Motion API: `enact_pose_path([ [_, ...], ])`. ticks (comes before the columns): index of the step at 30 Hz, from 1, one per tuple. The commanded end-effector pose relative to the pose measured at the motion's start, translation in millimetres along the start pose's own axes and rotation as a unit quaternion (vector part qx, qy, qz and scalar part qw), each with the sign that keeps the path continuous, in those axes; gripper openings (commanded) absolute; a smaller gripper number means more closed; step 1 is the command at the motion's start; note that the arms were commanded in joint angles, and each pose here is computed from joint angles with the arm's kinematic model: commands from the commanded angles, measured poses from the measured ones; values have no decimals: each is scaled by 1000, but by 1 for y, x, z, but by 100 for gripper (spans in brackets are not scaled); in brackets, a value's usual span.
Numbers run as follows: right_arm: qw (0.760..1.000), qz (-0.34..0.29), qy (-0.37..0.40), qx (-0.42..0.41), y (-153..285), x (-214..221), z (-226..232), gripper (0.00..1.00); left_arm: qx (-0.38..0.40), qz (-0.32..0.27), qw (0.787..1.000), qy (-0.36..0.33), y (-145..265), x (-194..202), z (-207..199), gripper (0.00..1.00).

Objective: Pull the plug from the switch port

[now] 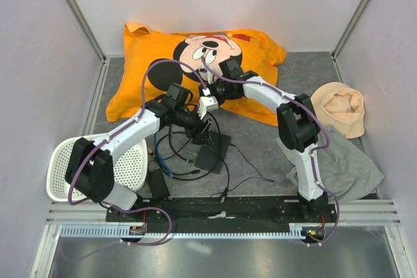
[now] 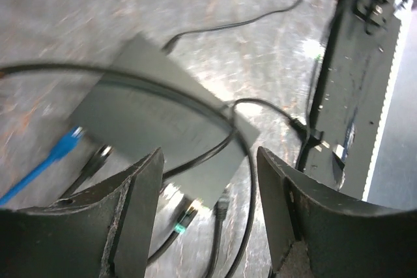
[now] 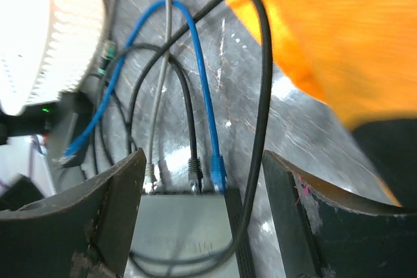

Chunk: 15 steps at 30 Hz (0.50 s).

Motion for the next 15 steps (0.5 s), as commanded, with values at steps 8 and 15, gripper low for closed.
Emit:
enact_pose_path([
  [8,977,-106,-17,184,145,-6,-10,78,13,-5,996,-87,-48,-40,-6,62],
  [15,977,-70,-65,190,142,50,-4,76,-51,36,998,-33,-87,-43,18,1],
])
Point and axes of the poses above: each gripper's point midway between its finger pads, its own y axis back along the fingers, its own z axis along the line the jaws close on, x = y × z, the point moved 8 cm from there along y, back along the fingers, and after that the axes turned 5 degrees about y, right-handed, at the moved point
